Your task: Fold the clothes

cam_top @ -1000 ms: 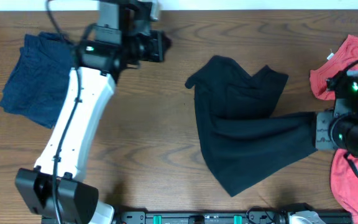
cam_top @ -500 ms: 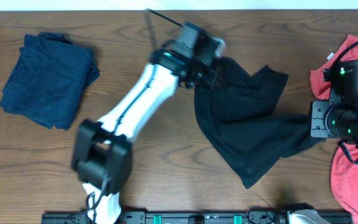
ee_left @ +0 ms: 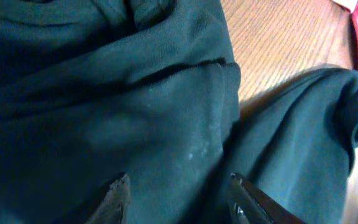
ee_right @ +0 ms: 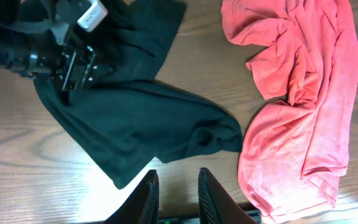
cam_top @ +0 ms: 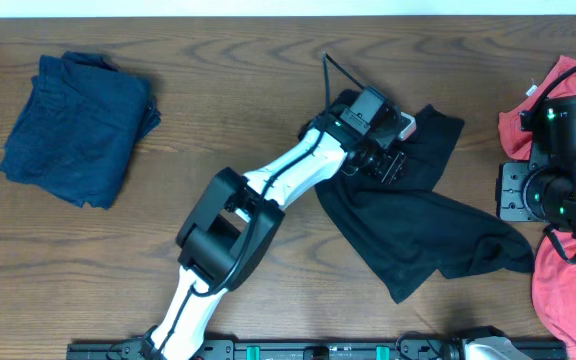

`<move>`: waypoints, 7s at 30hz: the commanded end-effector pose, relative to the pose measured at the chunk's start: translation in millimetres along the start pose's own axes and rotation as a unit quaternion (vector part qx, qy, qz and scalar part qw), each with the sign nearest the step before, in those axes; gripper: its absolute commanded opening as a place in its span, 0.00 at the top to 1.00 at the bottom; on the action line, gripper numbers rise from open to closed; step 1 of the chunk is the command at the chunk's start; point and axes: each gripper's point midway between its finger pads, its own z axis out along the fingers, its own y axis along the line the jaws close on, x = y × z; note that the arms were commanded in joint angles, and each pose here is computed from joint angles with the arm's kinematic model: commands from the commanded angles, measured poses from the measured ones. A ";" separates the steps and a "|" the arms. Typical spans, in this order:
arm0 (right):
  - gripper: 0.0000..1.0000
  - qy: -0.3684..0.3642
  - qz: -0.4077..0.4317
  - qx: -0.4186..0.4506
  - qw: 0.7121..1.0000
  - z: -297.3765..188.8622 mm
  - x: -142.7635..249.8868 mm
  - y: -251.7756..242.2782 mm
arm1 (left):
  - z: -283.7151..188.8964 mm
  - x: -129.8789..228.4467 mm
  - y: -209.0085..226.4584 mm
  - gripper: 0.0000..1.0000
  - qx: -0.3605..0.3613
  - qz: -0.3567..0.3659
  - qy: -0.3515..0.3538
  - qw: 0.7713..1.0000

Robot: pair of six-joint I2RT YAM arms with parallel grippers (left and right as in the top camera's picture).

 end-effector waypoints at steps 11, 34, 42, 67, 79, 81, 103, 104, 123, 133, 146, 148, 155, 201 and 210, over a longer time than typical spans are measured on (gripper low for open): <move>0.78 0.005 0.002 -0.010 1.000 0.9 1.0 2.6 | 18.4 -9.8 14.5 0.42 -0.084 0.034 -0.030 0.995; 0.81 0.005 0.002 -0.015 1.000 0.9 1.0 4.3 | 15.7 -27.6 -2.1 0.94 -0.104 0.061 -0.059 0.991; 0.82 -0.001 0.003 -0.016 1.000 2.3 -3.9 5.3 | -165.8 -117.2 -8.5 0.94 -0.172 0.055 -0.238 0.954; 0.76 0.062 -0.089 -0.119 0.987 142.6 -63.2 82.4 | -344.2 99.3 176.9 0.94 -0.320 -0.395 -0.043 0.860; 0.44 0.014 -0.117 -0.157 0.981 296.8 -141.9 167.3 | -342.8 108.1 172.3 0.94 -0.318 -0.402 -0.024 0.858; 0.38 0.005 -0.118 -0.158 0.980 313.6 -159.4 178.3 | -342.8 108.1 172.3 0.94 -0.318 -0.402 -0.024 0.858; 0.43 0.023 -0.118 -0.115 0.986 454.0 -139.2 235.6 | -343.4 103.3 175.2 0.94 -0.319 -0.398 -0.034 0.860; 0.53 0.027 -0.119 -0.110 0.986 454.3 -137.2 233.6 | -343.4 103.3 175.2 0.94 -0.319 -0.398 -0.034 0.860; 0.99 0.035 -0.110 -0.040 0.993 395.2 -152.1 195.5 | -343.4 103.2 175.1 0.94 -0.319 -0.398 -0.034 0.860; 0.99 -0.004 -0.066 -0.023 0.998 241.1 -178.5 144.0 | -378.4 77.5 156.1 0.94 -0.331 -0.325 -0.091 0.881; 0.99 -0.154 -0.003 -0.039 0.987 6.1 -152.0 53.5 | -492.5 74.0 51.3 0.94 -0.352 -0.246 -0.282 0.858; 0.99 -0.190 0.014 -0.032 0.981 -27.2 -142.7 34.4 | -511.2 80.5 32.3 0.94 -0.355 -0.237 -0.316 0.847; 0.99 -0.280 0.042 -0.029 0.959 -103.4 -110.4 -5.0 | -558.4 99.3 -27.9 0.94 -0.353 -0.201 -0.420 0.812; 0.99 -0.018 0.077 0.127 0.989 130.0 -159.2 -61.9 | -469.5 25.9 96.9 0.94 -0.275 -0.224 -0.185 0.916; 0.99 0.232 0.070 0.159 0.957 222.3 -18.7 -73.6 | -324.0 157.2 108.6 0.94 -0.141 -0.360 0.073 0.919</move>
